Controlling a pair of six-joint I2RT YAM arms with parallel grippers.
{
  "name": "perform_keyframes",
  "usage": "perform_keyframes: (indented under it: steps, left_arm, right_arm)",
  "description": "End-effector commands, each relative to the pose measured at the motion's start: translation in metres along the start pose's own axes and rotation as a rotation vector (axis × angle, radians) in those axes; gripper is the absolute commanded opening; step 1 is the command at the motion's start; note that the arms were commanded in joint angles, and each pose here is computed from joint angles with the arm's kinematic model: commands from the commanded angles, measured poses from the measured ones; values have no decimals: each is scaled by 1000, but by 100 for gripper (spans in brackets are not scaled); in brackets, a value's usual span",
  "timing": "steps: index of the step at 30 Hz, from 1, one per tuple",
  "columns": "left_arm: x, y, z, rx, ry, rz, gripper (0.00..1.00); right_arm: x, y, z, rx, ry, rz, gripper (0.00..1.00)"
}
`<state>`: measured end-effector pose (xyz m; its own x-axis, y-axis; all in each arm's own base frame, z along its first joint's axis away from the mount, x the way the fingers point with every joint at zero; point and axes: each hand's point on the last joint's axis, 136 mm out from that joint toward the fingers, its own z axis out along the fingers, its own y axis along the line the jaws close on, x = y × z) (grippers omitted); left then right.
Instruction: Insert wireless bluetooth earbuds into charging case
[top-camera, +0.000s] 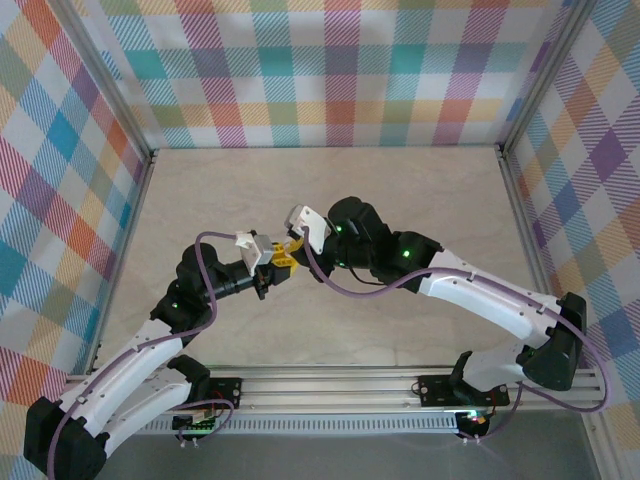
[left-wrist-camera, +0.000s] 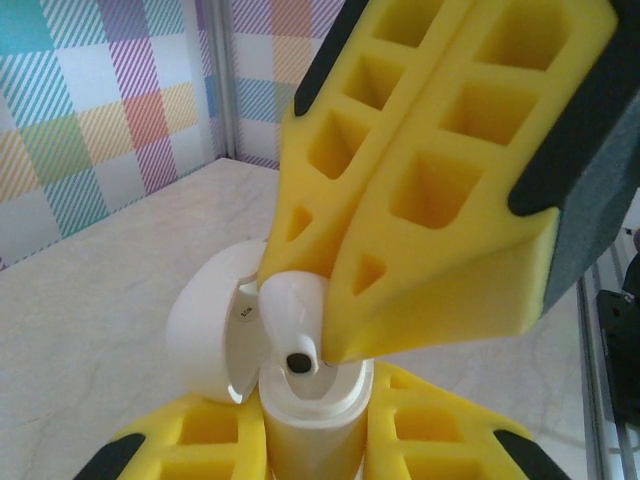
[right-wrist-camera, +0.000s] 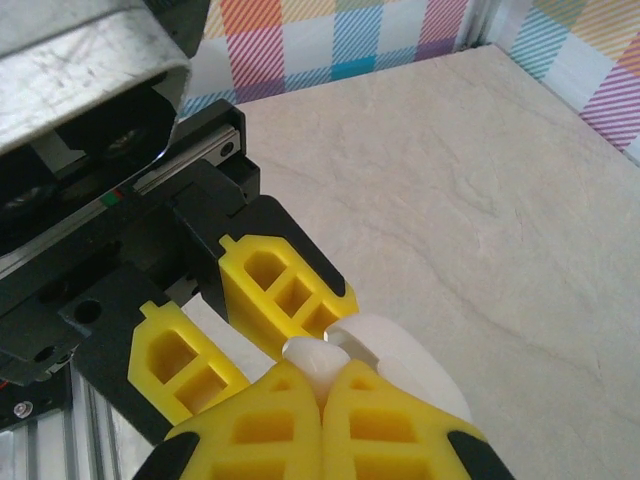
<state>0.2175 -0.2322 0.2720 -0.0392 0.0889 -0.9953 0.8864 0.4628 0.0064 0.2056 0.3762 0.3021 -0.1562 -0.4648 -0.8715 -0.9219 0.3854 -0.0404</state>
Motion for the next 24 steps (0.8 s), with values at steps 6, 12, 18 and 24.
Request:
perform_keyframes:
  steps: [6,12,18,24]
  left_arm:
    - [-37,-8,-9,11,-118,52,0]
    - [-41,-7,-12,-5,-138,51,0]
    - [-49,-6,-15,-16,-165,52,0]
    - [-55,-6,-17,-19,-191,47,0]
  right_arm:
    - [9,-11,-3,86,21,130,0]
    - [11,-7,-2,67,30,121,0]
    - [14,-2,1,57,34,75,0]
    - [11,-4,3,72,13,43,0]
